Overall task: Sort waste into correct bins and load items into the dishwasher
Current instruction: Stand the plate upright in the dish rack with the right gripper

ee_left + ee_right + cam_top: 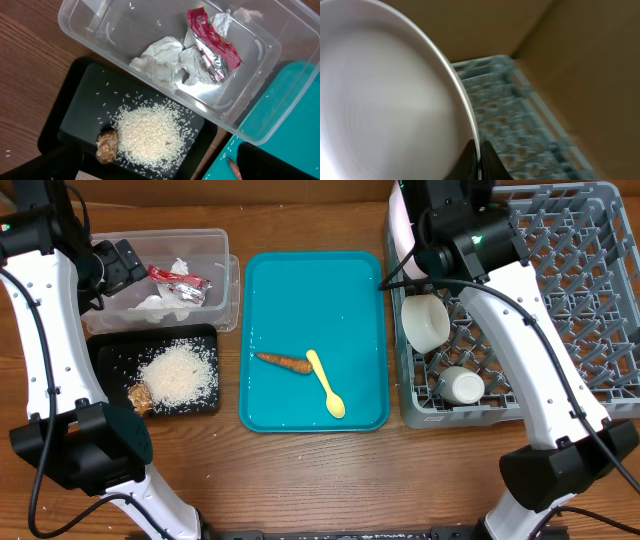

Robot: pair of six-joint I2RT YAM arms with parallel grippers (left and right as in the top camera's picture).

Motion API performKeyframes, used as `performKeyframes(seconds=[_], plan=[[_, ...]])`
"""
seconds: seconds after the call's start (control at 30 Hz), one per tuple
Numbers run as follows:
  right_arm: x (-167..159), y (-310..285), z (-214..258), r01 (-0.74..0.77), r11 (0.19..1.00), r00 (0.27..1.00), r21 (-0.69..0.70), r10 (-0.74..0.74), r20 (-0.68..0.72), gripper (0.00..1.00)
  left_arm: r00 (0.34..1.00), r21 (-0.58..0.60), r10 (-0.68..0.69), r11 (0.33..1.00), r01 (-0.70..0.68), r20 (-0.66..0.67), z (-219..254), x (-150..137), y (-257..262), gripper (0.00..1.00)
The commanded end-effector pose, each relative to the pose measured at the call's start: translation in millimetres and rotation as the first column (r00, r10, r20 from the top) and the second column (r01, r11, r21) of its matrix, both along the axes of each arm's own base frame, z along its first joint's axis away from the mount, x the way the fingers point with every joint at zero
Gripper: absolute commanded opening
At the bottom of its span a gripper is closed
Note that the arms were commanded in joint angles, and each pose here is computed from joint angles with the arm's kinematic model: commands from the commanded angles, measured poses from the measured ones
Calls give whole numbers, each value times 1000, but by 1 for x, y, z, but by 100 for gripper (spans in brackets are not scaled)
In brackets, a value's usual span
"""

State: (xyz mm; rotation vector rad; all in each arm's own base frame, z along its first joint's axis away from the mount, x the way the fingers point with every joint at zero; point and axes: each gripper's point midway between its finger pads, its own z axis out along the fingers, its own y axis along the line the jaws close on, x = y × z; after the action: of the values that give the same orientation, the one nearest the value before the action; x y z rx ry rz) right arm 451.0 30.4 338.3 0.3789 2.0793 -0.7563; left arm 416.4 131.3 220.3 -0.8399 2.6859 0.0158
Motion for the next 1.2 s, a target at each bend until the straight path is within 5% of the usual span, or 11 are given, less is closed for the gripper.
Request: performKeyframes(seconds=[0.0,0.23,0.57,0.77,0.83,0.97,1.17], plan=[[-16,-48,20,215,961,976,-177,-203,82,4,999,10,-28,1000,28,35,13,2,-4,100],[-12,-103,-42,272,953,958,-134,-281,-54,4,999,10,-28,1000,28,35,13,2,-4,100],[-14,-103,-104,256,954,953,-157,-276,-128,4,999,11,-29,1000,28,36,13,2,-4,100],[-5,-85,-132,181,983,966,-7,-179,-187,5,999,10,-29,1000,28,35,13,2,-4,100],[-5,-83,-134,173,985,967,7,-168,-193,19,999,10,-29,1000,28,35,13,2,-4,100],[-2,-77,-138,153,987,970,41,-142,-199,71,999,11,-28,1000,28,36,13,2,-4,100],[-3,-59,-89,94,989,985,116,-76,-154,88,999,10,-29,1000,28,35,13,2,-4,100]])
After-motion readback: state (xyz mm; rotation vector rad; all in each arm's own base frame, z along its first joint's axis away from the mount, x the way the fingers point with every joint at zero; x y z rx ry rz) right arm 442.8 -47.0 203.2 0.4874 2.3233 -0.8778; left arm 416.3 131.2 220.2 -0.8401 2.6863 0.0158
